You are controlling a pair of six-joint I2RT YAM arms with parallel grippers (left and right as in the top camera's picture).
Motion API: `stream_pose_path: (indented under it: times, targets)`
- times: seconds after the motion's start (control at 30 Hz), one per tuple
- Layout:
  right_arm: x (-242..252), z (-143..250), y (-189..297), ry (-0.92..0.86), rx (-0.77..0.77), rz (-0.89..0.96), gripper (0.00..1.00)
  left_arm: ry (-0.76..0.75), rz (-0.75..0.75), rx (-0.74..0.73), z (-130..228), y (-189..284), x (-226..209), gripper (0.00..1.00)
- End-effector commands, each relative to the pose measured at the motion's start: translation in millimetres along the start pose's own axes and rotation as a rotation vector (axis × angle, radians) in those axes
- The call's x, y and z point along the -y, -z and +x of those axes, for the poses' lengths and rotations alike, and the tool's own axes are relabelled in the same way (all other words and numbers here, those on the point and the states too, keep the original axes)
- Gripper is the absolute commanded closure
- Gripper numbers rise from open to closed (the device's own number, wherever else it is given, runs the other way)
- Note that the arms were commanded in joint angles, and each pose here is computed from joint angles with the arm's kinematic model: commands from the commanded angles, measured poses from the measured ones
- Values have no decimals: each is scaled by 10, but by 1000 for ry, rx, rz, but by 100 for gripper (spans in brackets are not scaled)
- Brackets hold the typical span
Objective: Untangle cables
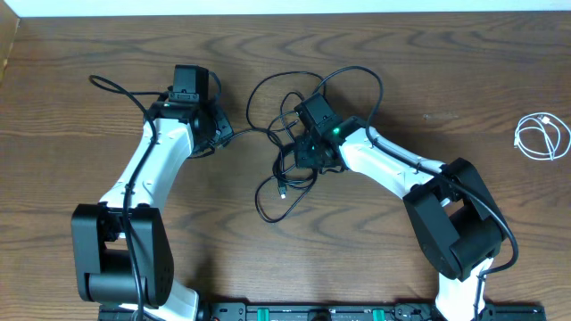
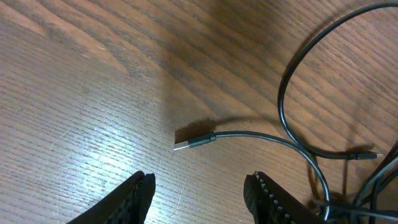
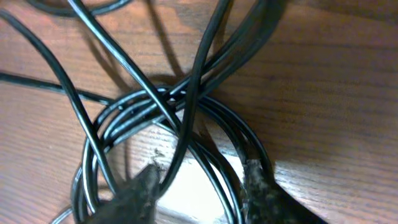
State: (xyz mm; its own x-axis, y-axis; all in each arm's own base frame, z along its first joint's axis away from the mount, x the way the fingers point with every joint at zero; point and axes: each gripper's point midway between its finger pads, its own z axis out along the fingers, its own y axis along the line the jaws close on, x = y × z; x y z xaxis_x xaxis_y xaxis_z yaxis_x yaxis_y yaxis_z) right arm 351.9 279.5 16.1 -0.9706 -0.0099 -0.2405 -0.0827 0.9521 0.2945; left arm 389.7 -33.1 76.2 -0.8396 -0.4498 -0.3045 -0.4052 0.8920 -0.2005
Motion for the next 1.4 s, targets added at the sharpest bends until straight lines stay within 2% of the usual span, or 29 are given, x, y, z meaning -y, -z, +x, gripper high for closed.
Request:
stream_pose_path:
  times: [0.0, 0.07, 0.13, 0.17, 0.27, 0.33, 0.37, 0.47, 0.53, 0.7, 0.73, 0.83, 0.93, 1.03, 1.2, 1.37]
  targets:
    - [-47, -51, 92, -35, 42, 13, 63, 8, -12, 9, -12, 11, -42, 49]
    - [8, -104, 96, -40, 72, 46, 63, 8, -12, 9, -12, 11, -42, 49]
    - [-54, -163, 99, -38, 90, 13, 72, 5, -12, 9, -12, 11, -41, 49]
    - [-175, -194, 105, -15, 89, -53, 73, 0, -12, 9, -12, 11, -41, 49]
    - [-844, -292, 317, 164, 87, -436, 71, -2, -11, 9, -13, 11, -39, 49]
    - [-1053, -404, 501, 196, 124, -572, 72, -3, -10, 10, -16, 11, -37, 49]
    - [-1061, -470, 549, 175, 144, -580, 72, -5, -7, 9, -14, 11, -31, 49]
    - [-893, -625, 639, 120, 191, -521, 72, -43, 27, -5, 8, 11, 28, 50]
    - [-722, -610, 646, 81, 161, -479, 68, -67, 55, -16, 28, 14, 77, 50]
    - [-210, -284, 543, -50, -30, -342, 60, -70, 74, -19, 30, 16, 114, 50]
    - [-45, -131, 529, -92, -104, -293, 55, -69, 74, -18, 29, 16, 115, 50]
    - [83, 21, 525, -106, -168, -250, 50, -71, 79, -22, 40, 13, 130, 49]
    - [150, 52, 474, -105, -166, -198, 41, -76, 101, -36, 69, 0, 180, 49]
    - [145, 69, 369, -100, -160, -168, 38, -80, 107, -44, 88, -30, 206, 49]
    - [153, 222, 89, -157, -223, -136, 41, -79, 100, -63, 121, -108, 194, 49]
    - [-25, 408, -142, -165, -328, -245, 65, -94, 158, -106, 190, -190, 292, 49]
